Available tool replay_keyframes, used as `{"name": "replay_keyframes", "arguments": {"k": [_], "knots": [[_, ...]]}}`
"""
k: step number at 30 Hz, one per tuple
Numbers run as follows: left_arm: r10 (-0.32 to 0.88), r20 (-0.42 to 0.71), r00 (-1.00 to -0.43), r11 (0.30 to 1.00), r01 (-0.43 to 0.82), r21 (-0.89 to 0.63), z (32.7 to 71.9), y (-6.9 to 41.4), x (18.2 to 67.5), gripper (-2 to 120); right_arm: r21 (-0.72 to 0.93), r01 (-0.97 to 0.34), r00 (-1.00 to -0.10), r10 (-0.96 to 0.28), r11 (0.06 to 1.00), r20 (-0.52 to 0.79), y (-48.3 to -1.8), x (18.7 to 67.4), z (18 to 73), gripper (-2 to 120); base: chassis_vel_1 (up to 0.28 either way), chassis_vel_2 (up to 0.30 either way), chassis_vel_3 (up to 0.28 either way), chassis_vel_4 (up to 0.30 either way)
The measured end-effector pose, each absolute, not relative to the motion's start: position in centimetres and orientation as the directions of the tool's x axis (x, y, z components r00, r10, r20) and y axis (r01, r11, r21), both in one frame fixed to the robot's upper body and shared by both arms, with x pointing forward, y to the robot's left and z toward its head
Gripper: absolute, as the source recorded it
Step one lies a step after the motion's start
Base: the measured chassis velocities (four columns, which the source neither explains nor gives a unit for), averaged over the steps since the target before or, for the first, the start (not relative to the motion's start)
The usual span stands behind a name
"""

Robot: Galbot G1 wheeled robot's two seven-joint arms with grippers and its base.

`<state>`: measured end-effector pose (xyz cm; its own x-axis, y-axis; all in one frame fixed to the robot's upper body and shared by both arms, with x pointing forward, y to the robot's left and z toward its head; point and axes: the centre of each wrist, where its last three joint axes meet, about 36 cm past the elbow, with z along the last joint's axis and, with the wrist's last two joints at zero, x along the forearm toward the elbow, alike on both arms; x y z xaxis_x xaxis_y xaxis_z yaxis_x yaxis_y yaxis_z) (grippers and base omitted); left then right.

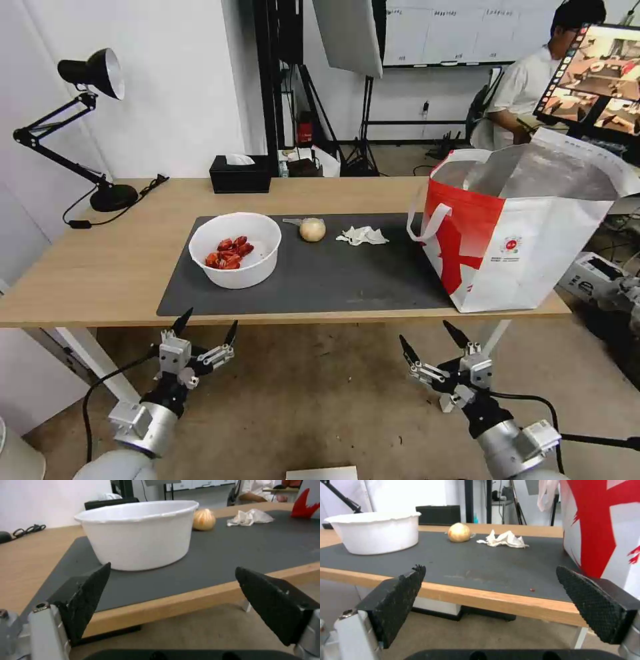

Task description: Pick up the trash from the table and place it into the takeout bag.

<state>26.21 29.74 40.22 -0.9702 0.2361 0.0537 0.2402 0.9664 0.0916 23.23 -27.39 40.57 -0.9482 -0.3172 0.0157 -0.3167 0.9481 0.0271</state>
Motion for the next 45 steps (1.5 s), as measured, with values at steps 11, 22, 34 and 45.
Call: {"name": "replay_keyframes", "arguments": {"k": [11,22,34,45], "knots": [[0.225,0.075,-0.971,0.969,0.231,0.085,39.4,29.6,25.9,100,0.018,-0.303,-0.952,-0.304,0.953,0.033,-27.3,23.0,40.2,100,0.0,0.0,0.0,0.0],[0.227,0.079,-0.971,0.969,0.233,0.078,39.3,29.8,25.7,100,0.019,-0.303,-0.952,-0.304,0.953,0.033,-27.3,23.0,40.1,100,0.0,0.0,0.0,0.0],[0.219,0.072,-0.973,0.972,0.224,0.076,39.6,30.3,25.8,100,0.014,-0.288,-0.957,-0.289,0.957,0.023,-27.3,23.3,39.8,100,0.0,0.0,0.0,0.0],[0.212,0.075,-0.974,0.973,0.217,0.072,39.4,30.4,25.8,100,0.022,-0.266,-0.964,-0.266,0.964,0.006,-26.8,23.7,39.4,100,0.0,0.0,0.0,0.0]]}}
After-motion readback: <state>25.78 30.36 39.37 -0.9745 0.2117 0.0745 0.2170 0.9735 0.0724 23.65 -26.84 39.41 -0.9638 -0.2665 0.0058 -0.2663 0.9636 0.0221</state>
